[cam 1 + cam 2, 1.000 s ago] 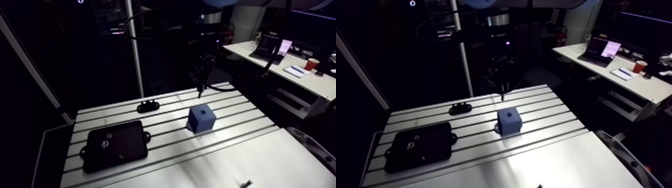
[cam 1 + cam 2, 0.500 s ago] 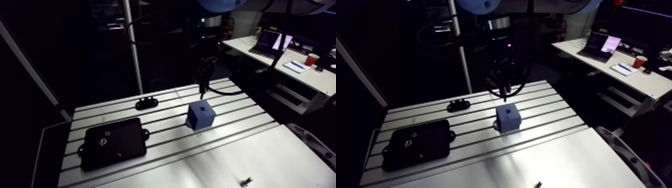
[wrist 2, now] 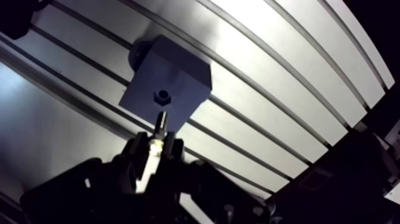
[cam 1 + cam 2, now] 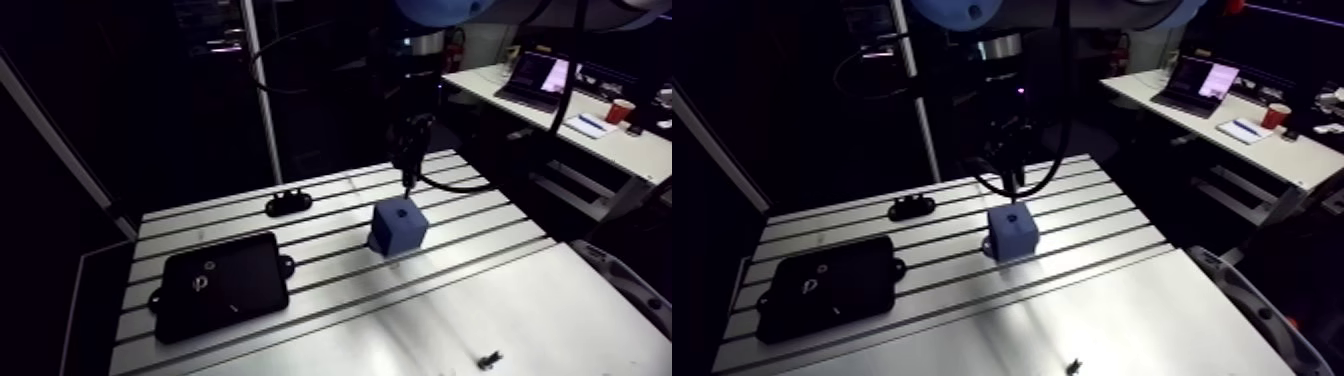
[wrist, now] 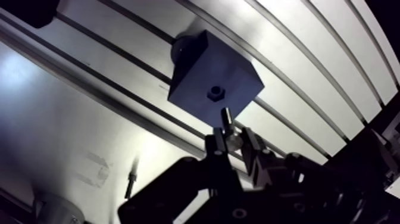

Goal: Pick up the M10 bolt and insert it into the hex recess until seated.

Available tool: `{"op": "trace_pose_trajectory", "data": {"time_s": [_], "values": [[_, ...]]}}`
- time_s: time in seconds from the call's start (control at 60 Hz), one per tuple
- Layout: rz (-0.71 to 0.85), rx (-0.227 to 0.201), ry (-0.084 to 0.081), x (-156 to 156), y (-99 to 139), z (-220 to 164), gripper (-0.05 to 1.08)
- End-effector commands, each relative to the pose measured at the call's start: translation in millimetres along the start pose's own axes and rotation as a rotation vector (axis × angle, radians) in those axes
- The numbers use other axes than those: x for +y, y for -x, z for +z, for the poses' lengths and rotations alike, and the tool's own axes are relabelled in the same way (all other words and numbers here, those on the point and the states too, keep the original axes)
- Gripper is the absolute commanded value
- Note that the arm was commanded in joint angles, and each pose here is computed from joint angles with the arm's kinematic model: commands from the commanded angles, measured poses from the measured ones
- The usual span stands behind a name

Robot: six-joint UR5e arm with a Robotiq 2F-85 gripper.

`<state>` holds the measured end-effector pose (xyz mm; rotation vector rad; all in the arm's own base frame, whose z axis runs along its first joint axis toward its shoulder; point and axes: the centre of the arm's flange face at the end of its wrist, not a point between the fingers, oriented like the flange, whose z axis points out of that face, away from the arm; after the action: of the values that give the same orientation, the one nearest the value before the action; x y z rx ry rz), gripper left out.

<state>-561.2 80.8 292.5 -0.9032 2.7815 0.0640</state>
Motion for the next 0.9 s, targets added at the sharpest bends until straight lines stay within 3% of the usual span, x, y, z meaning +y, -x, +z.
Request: {"op": "trace_pose_trajectory", "data": {"time_s": [0.017,0.9], "values": [[-0.001,-0.005,-0.010,1.9,-1.1,6.0,0.86],[-0.006,-0.018,-0.031,5.1,-6.4,15.6,0.86]]}}
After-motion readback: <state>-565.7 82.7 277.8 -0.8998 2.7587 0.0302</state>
